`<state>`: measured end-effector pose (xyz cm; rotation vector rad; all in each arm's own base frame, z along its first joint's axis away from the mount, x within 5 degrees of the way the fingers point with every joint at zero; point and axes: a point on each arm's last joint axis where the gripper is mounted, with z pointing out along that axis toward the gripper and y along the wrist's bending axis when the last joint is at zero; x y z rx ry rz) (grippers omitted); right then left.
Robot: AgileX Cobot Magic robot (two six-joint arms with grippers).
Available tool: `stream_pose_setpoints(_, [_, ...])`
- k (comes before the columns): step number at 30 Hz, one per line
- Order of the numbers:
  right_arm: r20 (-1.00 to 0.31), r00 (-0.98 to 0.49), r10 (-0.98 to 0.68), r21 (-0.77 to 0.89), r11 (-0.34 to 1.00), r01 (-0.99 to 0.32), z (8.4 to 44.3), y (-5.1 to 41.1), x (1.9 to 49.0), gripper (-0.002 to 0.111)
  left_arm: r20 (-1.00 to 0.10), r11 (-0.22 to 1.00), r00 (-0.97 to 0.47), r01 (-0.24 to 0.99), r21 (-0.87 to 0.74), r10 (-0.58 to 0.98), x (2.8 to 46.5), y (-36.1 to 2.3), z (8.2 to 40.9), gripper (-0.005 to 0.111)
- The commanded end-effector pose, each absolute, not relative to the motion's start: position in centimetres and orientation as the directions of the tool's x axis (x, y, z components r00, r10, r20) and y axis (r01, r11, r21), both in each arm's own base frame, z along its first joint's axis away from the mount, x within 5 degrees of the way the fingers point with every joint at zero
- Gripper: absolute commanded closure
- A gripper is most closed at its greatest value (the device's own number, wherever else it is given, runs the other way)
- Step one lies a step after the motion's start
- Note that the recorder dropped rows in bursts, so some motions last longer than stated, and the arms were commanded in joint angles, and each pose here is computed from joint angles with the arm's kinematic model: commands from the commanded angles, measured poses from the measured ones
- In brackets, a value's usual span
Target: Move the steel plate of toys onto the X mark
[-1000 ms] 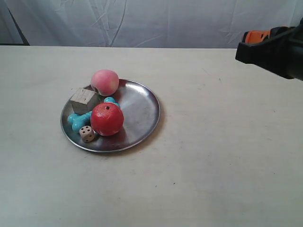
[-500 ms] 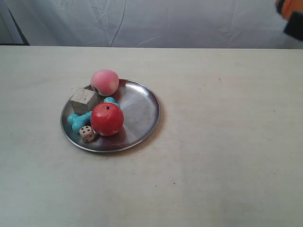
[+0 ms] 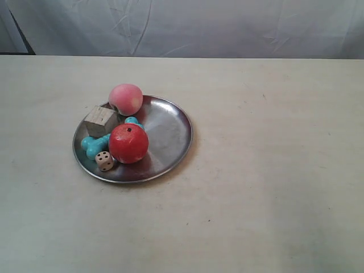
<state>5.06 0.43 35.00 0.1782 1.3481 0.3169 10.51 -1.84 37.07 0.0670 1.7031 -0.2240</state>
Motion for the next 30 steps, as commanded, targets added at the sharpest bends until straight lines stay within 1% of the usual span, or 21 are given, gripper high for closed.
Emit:
stream_pose_setpoints(1, [-0.93,0.066,0.361,0.362,0.932,0.001,29.6,0.2,5.2,0.108,-0.975,0.987,-0.222,0.158,-0.04,-0.004,10.6,-1.7,33.1,0.107])
stream_pose_setpoints(4, [-0.929,0.053,0.367,0.369,0.929,0.038,26.7,-0.1,5.4,0.108,-0.981,0.991,-0.196,0.133,-0.021,0.006,10.6,-1.4,30.3,0.107])
stream_pose_setpoints(8, [-0.948,-0.013,0.318,0.316,0.946,0.074,22.9,-0.2,5.6,0.108,-0.985,0.993,-0.162,0.114,0.042,0.06,10.0,-1.1,26.9,0.107])
stream_pose_setpoints(10, [-0.947,-0.033,0.319,0.315,0.946,0.081,21.5,-0.2,5.6,0.108,-0.981,0.991,-0.168,0.114,0.076,0.095,9.4,-1.0,25.1,0.107])
stream_pose_setpoints(14, [-0.939,-0.054,0.339,0.333,0.939,0.087,19.8,-0.2,5.6,0.108,-0.988,0.991,-0.126,0.106,0.08,0.093,8.2,-0.8,22.8,0.107])
stream_pose_setpoints(20, [-0.946,-0.027,0.322,0.318,0.944,0.088,20.0,-0.3,5.6,0.108,-0.987,0.987,-0.088,0.105,0.124,0.134,7.0,-0.7,20.3,0.107])
stream_pose_setpoints(23, [-0.95,-0.032,0.312,0.308,0.947,0.089,20.0,-0.3,5.6,0.108,-0.99,0.987,-0.05,0.1,0.125,0.13,6.6,-0.6,20.3,0.107])
stream_pose_setpoints(30, [-0.95,-0.032,0.312,0.308,0.947,0.089,20.0,-0.3,5.6,0.108,-0.968,0.979,-0.175,0.124,0.16,0.18,5.8,-0.6,18.9,0.107])
